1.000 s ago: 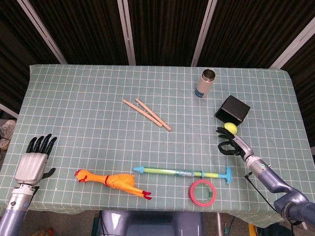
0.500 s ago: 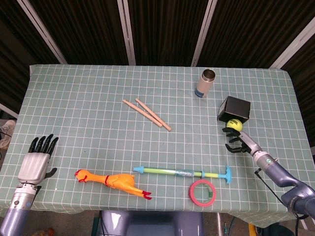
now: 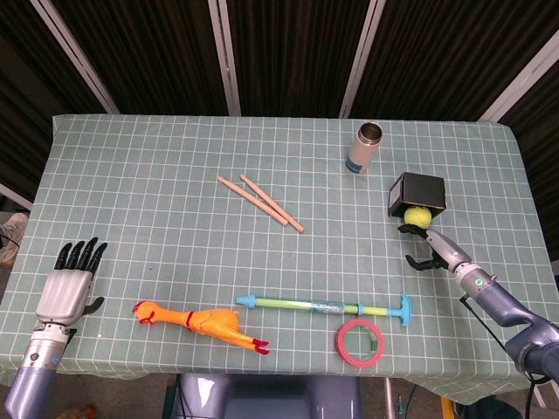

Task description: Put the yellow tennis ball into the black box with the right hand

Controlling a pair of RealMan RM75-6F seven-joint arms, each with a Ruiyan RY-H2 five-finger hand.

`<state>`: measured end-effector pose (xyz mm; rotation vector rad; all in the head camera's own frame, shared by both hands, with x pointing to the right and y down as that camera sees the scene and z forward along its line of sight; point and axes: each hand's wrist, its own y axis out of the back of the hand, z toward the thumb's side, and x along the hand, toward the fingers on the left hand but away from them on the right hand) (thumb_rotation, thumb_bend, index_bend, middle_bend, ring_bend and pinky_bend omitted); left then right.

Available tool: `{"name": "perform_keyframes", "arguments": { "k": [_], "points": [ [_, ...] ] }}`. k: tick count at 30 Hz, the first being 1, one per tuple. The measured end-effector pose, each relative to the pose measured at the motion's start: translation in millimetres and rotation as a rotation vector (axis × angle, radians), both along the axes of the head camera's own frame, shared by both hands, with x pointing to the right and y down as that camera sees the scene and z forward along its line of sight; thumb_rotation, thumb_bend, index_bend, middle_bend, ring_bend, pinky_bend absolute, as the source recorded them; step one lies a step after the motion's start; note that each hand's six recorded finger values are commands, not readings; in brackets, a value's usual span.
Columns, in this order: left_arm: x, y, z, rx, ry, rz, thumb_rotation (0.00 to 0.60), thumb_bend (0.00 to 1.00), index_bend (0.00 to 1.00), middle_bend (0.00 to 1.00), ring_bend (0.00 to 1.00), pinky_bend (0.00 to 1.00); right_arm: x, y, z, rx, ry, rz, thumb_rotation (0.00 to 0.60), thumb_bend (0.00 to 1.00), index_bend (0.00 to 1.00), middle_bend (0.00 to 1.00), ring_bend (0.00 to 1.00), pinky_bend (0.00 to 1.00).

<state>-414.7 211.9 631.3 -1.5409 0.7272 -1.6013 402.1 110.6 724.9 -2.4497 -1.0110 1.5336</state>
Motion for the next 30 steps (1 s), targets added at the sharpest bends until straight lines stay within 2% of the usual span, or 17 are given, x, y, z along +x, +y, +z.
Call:
{"name": "perform_keyframes", "arguments": {
  "k": [3,8,11,14,21,30],
  "points": [
    [0.1,-0.1,1.1,-0.004,-0.001,0.001,0.6,0.16,0.0,0.0,0.0,0.0,-0.2,-3.2,-0.2,0.028,0.015,-0.024,0.6,0.5,0.16,0.18,0.04,0.0],
    [-0.1,-1.1,2.9,-0.009,-0.003,-0.001,0.6,0.16,0.0,0.0,0.0,0.0,-0.1,-4.4,1.5,0.048,0.041,-0.066,0.6,0.5,0.04,0.05,0.0,0.0],
    [0.1,-1.7,3.9,-0.013,-0.003,-0.001,0.6,0.16,0.0,0.0,0.0,0.0,0.3,-4.4,3.9,0.053,0.069,-0.113,0.6,0.5,0.0,0.01,0.0,0.0],
    [0.6,-2.4,5.1,-0.017,-0.003,0.003,0.6,0.16,0.0,0.0,0.0,0.0,0.1,-7.1,6.0,0.06,0.086,-0.138,0.6,0.5,0.0,0.0,0.0,0.0],
    [0.7,-3.1,5.7,-0.026,0.008,0.002,0.6,0.16,0.0,0.0,0.0,0.0,1.5,-16.3,8.4,0.08,0.095,-0.136,0.6,0.5,0.0,0.0,0.0,0.0],
    [-0.1,1.1,-1.1,-0.018,0.027,0.011,0.6,0.16,0.0,0.0,0.0,0.0,-1.3,-18.0,1.8,0.122,0.06,-0.128,0.6,0.5,0.0,0.0,0.0,0.0]
  ]
}}
